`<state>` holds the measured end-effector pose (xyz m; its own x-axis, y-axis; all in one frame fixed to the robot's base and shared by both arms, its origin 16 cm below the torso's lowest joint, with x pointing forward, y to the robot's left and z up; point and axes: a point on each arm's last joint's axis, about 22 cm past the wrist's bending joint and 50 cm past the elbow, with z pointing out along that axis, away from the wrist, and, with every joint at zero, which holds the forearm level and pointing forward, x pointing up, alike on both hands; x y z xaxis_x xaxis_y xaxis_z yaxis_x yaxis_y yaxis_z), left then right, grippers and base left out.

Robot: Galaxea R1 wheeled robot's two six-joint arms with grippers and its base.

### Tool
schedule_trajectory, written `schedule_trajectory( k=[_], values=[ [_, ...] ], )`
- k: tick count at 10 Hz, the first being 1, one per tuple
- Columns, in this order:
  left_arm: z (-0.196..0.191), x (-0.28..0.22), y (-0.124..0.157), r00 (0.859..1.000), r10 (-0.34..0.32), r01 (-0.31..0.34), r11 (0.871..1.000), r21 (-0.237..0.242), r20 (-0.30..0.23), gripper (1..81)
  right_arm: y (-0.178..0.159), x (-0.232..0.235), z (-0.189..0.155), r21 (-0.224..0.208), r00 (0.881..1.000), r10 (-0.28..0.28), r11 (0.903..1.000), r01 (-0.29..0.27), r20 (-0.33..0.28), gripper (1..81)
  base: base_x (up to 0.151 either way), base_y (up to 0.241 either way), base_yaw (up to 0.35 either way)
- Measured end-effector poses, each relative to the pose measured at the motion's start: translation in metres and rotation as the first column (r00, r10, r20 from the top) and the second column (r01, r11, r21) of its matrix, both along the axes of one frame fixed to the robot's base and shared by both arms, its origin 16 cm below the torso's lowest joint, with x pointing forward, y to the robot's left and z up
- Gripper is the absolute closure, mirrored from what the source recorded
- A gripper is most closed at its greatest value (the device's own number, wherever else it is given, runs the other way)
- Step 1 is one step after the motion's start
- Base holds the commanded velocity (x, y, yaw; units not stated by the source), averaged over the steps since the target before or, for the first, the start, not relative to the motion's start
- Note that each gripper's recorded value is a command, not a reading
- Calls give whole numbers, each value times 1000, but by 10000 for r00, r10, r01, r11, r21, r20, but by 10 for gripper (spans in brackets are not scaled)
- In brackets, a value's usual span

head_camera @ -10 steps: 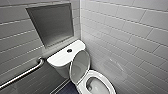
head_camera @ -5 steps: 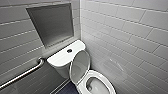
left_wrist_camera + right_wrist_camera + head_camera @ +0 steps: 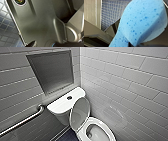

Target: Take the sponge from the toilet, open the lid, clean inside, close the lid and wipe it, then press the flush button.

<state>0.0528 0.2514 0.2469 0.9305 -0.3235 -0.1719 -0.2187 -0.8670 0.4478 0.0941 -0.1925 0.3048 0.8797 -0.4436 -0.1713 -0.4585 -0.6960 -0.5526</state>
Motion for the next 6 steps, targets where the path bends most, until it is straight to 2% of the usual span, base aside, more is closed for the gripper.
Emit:
schedule_trajectory(
  k=[1,3,4,6],
  values=[
    [-2,-5,1,9997,-190,194,9994,299,-139,10,-4,6,2,26,10000,1,10000,-2,57,811,0,0,0],
    [3,-15,-9,9957,-853,853,9964,-9,-360,10,-5,26,13,312,9996,-79,9995,70,265,811,0,0,0],
    [7,-19,-14,9946,-836,827,9964,-169,-618,10,-8,38,23,504,9991,-147,9986,128,392,811,0,0,0],
    [13,-16,-34,9959,-247,196,9981,-587,-875,10,-35,45,32,363,9993,-125,9993,112,358,811,0,0,0]
  ],
)
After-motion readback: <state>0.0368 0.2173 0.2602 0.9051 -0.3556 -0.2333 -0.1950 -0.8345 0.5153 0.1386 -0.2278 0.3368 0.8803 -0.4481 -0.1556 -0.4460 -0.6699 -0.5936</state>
